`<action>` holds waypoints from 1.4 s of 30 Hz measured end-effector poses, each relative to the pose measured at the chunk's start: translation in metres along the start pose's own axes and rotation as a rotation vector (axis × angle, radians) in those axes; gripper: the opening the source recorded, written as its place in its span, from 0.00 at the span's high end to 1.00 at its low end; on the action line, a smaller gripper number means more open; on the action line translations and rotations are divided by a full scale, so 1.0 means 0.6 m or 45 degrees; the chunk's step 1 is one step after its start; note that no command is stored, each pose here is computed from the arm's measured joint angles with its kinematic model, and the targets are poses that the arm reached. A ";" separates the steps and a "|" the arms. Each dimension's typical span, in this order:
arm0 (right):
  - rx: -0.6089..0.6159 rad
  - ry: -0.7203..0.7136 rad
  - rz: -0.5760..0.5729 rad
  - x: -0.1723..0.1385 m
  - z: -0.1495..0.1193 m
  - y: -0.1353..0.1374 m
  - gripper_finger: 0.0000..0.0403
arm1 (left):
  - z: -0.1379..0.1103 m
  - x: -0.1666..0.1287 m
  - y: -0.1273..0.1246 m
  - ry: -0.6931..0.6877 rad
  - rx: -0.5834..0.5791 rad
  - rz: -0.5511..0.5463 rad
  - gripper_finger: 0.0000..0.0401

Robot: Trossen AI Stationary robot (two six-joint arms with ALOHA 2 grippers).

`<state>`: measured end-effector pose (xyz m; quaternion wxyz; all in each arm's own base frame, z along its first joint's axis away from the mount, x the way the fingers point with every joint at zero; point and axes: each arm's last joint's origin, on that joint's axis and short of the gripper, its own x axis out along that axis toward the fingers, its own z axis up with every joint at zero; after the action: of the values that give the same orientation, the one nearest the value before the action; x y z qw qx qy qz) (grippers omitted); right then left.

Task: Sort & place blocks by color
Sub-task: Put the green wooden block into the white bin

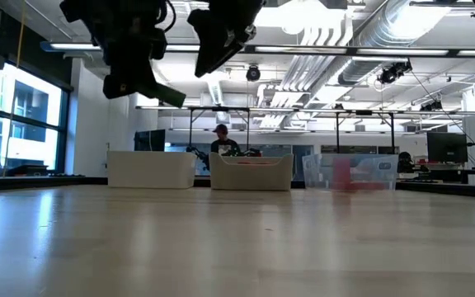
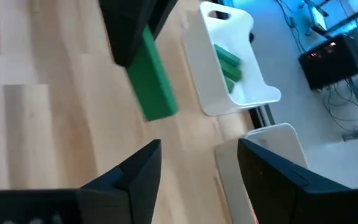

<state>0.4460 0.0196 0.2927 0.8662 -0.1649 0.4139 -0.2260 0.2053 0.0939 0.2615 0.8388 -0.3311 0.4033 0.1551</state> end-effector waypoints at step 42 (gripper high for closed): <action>0.245 0.018 -0.174 0.106 -0.019 -0.196 0.50 | 0.059 0.032 0.276 -0.064 -0.262 0.703 0.90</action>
<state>0.4421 -0.1145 0.3006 0.8577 -0.1073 0.3841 -0.3246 0.1504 0.2390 0.1913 0.7368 -0.2881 0.4392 0.4256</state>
